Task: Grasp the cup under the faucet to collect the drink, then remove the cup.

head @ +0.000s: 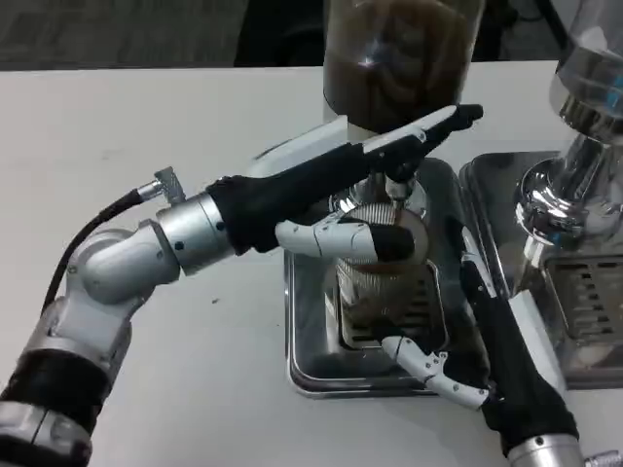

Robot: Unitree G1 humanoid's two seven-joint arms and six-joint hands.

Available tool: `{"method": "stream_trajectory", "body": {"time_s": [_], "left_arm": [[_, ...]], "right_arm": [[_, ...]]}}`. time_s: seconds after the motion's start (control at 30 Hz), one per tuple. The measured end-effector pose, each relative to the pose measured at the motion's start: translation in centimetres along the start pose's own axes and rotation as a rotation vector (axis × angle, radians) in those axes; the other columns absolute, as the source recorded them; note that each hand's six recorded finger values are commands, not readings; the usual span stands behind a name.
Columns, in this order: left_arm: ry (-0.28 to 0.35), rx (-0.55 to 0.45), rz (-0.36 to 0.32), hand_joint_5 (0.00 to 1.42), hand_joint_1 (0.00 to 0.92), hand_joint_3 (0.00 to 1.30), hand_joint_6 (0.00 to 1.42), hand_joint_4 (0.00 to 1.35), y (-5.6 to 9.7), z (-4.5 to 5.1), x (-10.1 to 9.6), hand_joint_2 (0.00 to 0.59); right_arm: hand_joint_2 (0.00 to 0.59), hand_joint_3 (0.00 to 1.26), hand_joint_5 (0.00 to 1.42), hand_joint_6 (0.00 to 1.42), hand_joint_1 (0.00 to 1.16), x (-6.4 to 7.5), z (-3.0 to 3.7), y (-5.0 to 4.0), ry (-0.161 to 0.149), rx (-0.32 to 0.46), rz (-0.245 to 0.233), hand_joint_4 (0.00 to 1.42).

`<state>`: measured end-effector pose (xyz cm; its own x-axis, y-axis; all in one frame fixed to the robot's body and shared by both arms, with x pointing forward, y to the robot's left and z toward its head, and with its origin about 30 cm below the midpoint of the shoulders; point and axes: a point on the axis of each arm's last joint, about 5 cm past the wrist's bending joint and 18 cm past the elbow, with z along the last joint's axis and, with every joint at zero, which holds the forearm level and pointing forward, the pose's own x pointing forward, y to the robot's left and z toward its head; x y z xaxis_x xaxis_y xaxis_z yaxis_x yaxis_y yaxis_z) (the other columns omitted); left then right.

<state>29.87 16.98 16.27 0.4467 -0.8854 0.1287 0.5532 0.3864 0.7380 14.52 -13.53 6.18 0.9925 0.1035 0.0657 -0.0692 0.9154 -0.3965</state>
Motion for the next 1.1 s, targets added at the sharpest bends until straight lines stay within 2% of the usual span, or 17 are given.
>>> {"method": "stream_trajectory", "body": {"time_s": [0.37,0.57,1.1], "left_arm": [[0.001,-0.003,0.002,0.00,0.000,0.00,0.00,0.00,-0.1,0.06,-0.1,0.040],[0.002,-0.003,0.002,0.00,0.000,0.00,0.00,0.00,-0.1,0.06,-0.1,0.040],[0.005,0.001,0.002,0.00,0.000,0.00,0.00,0.00,0.0,0.06,-0.2,0.046]], "right_arm": [[0.217,0.00,0.00,0.00,0.66,0.7,0.29,0.16,-0.001,0.015,-0.008,0.00],[0.216,0.00,0.00,0.00,0.66,1.3,0.12,0.31,0.017,0.032,0.006,0.00],[0.227,0.00,0.00,0.00,0.63,2.8,-0.28,0.29,0.030,0.044,0.029,0.00]]}}
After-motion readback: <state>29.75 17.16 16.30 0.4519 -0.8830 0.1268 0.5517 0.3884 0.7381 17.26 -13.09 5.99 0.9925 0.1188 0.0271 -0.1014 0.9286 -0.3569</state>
